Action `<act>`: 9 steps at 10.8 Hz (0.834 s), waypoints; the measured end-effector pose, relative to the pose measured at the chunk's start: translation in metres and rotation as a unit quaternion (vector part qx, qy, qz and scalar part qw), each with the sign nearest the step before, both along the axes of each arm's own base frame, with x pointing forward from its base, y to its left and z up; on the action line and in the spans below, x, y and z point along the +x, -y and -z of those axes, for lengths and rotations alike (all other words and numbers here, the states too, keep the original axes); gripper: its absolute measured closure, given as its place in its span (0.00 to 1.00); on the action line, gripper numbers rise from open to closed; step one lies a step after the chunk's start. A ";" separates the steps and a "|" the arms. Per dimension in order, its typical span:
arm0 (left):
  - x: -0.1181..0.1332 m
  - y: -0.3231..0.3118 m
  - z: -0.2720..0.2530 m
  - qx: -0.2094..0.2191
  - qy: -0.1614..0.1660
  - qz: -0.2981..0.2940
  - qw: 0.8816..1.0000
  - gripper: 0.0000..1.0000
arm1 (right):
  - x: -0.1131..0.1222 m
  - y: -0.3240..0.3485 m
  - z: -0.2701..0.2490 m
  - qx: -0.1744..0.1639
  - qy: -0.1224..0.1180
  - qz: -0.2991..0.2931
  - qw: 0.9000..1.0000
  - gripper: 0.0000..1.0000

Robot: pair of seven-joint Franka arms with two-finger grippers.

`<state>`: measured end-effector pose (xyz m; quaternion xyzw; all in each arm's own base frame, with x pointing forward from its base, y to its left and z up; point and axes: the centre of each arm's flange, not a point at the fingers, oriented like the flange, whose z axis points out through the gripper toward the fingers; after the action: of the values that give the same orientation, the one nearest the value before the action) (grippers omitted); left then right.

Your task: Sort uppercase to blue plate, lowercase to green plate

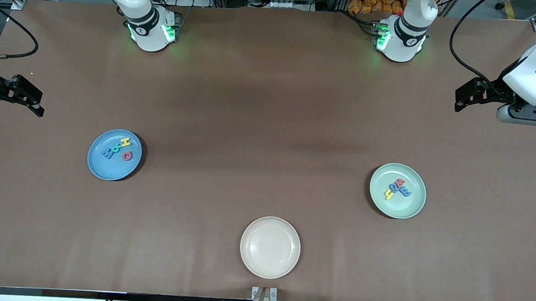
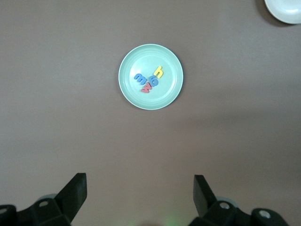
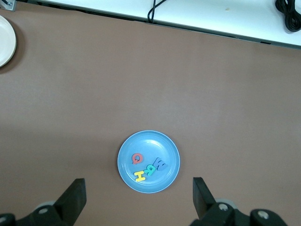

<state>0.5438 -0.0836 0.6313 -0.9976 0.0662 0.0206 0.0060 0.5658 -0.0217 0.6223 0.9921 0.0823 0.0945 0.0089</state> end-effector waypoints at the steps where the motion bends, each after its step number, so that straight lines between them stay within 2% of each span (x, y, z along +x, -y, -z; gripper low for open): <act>1: 0.000 -0.001 0.000 0.000 0.000 0.003 1.000 0.00 | 0.000 0.000 0.000 0.000 0.000 0.000 1.000 0.00; 9: 0.001 -0.004 -0.002 0.000 0.001 0.002 1.000 0.00 | 0.000 0.000 0.000 0.000 -0.001 0.000 1.000 0.00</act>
<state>0.5444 -0.0793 0.6331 -0.9975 0.0678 0.0192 0.0057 0.5657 -0.0218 0.6222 0.9921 0.0821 0.0939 0.0088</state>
